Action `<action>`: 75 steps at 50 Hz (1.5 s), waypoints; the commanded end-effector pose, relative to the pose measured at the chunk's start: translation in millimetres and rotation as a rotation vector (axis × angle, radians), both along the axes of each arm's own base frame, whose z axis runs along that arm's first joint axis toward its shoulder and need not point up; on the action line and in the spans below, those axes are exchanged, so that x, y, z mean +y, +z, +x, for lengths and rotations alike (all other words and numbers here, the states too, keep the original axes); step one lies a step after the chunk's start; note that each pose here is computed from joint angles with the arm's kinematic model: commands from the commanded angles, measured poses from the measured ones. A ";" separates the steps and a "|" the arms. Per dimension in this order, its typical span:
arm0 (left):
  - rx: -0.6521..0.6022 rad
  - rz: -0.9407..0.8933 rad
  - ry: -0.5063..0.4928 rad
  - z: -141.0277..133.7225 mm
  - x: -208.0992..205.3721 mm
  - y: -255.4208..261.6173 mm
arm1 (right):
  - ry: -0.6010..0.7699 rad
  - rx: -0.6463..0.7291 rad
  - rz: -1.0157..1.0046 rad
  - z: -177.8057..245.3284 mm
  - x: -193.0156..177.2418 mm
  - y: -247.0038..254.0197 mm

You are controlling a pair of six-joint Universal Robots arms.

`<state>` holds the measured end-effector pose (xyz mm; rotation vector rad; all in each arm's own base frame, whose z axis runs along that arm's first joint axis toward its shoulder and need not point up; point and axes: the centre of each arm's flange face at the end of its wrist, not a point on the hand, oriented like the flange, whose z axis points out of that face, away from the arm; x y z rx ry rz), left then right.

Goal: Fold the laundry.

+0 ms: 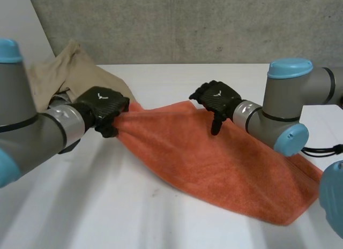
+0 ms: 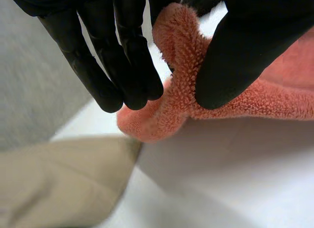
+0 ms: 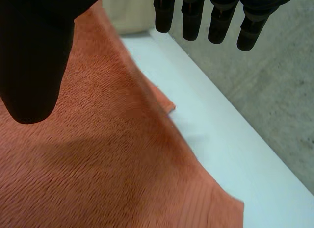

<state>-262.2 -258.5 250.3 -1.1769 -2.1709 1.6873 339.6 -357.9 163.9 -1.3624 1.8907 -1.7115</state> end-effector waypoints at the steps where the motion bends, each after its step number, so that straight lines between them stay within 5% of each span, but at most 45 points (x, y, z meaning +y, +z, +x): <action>1: 0.012 -0.179 -0.065 11.3 64.1 51.4 | 0.186 -0.068 0.091 28.6 10.5 -20.5; 11: -0.005 -0.257 -0.042 16.1 51.2 45.7 | 0.113 -0.056 0.002 31.7 -10.2 -22.9; 17: -0.055 -0.382 0.039 11.2 -9.1 51.2 | -0.232 -0.136 -0.390 1.3 -58.1 77.8; 21: -0.032 -0.443 0.137 4.8 -33.4 75.4 | -0.259 -0.245 -0.558 -11.1 -59.2 137.6; 27: 0.118 -0.416 0.165 -17.4 -19.4 102.7 | -0.312 -0.288 -0.648 -34.0 -45.0 176.4; 33: 0.112 -0.217 0.129 -28.1 15.5 56.3 | -0.354 -0.209 -0.535 -62.5 -27.7 149.0; 40: -0.007 -0.111 0.046 -42.0 42.0 -20.3 | -0.290 -0.050 -0.210 -81.6 7.7 45.6; 47: 0.023 -0.171 0.142 -33.0 -7.1 -33.0 | -0.266 0.000 -0.126 -92.4 19.8 7.6; 54: 0.094 -0.237 0.121 -35.7 -48.3 -10.6 | -0.247 -0.089 -0.228 -79.4 18.8 59.9; 63: 0.146 -0.197 -0.026 -77.3 -70.3 -5.8 | -0.108 -0.252 -0.307 -49.3 68.5 147.7; 69: 0.138 -0.080 -0.137 -118.7 -69.5 -46.0 | 0.011 -0.398 -0.350 -37.1 116.4 203.8; 75: 0.076 0.060 -0.204 -135.0 -47.2 -81.9 | 0.022 -0.482 -0.330 -41.4 127.1 224.1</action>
